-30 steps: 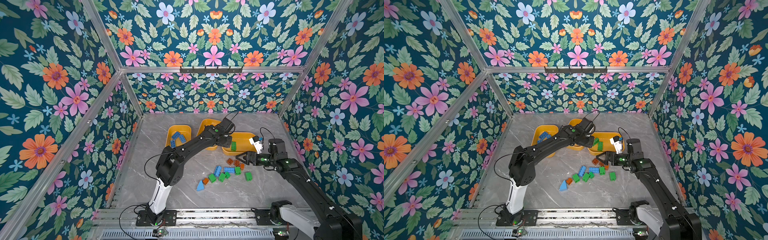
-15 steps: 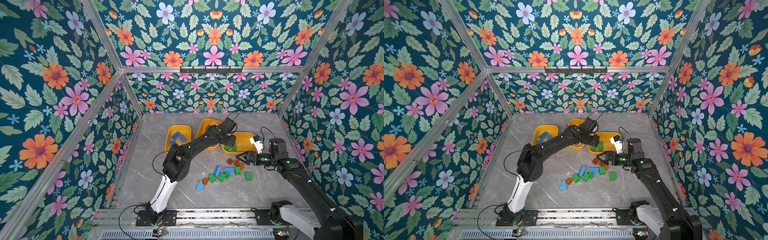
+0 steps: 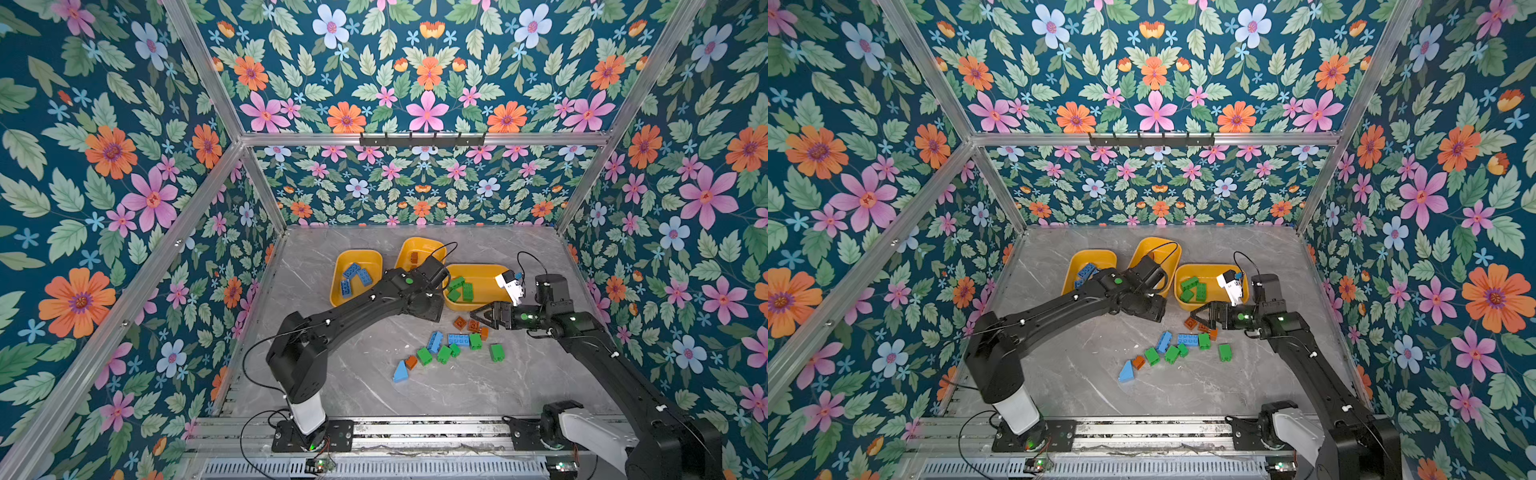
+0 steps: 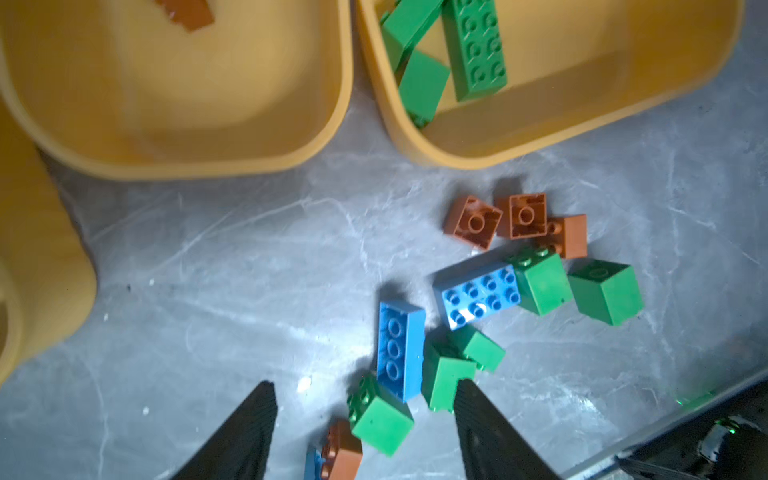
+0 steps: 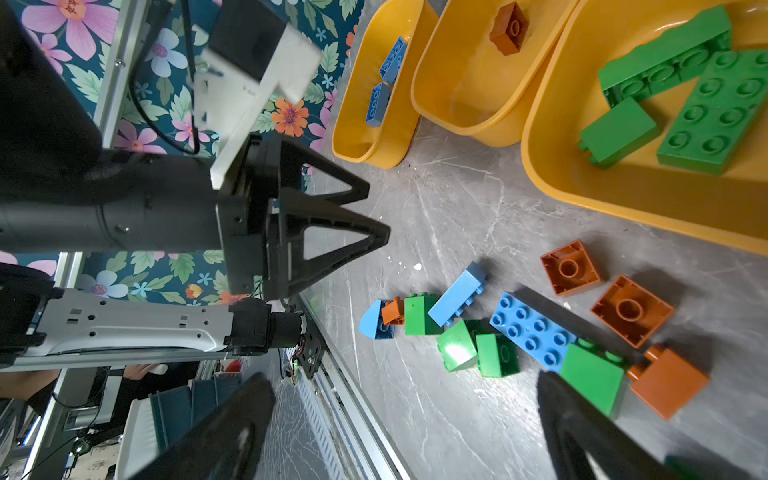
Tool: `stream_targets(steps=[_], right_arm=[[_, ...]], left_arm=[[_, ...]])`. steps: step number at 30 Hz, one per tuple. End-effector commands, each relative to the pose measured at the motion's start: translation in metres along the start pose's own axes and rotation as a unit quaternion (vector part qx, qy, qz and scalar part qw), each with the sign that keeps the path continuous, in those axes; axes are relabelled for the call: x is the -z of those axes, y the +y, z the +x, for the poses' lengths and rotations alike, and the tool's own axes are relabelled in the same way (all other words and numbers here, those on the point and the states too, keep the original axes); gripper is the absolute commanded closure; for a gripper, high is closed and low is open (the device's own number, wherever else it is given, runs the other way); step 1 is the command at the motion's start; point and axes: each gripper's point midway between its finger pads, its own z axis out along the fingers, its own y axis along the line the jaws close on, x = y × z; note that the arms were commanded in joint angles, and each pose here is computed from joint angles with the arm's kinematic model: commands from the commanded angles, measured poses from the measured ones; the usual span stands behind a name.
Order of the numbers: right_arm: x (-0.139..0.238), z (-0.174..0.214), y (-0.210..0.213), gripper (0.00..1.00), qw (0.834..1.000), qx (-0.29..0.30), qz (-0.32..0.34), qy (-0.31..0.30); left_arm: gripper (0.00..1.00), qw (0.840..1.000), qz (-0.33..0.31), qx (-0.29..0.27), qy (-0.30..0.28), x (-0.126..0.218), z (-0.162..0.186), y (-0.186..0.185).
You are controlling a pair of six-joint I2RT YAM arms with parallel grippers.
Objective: Sort the legos into containers by color
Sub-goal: 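Close the left gripper on the light blue wedge brick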
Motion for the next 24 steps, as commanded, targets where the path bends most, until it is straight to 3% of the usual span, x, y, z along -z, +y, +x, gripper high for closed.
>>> stream_targets(steps=[1,11,17,24], right_arm=[[0.0,-0.001,0.005,0.01,1.0,0.007,-0.01,0.003],[-0.003,0.01,0.006,0.01,0.999,0.002,-0.02,0.025],[-0.006,0.017,0.001,0.01,0.999,-0.007,-0.023,0.031],[-0.006,0.017,0.002,0.01,0.999,-0.005,-0.025,0.029]], left_arm=[[0.3,0.996,-0.014,0.09,0.015,0.008,0.034,0.007],[0.3,0.983,-0.049,0.172,0.043,0.007,0.131,0.011],[0.3,0.976,-0.059,0.203,0.052,-0.002,0.163,0.022],[0.28,0.97,-0.08,0.226,0.048,-0.024,0.174,0.033]])
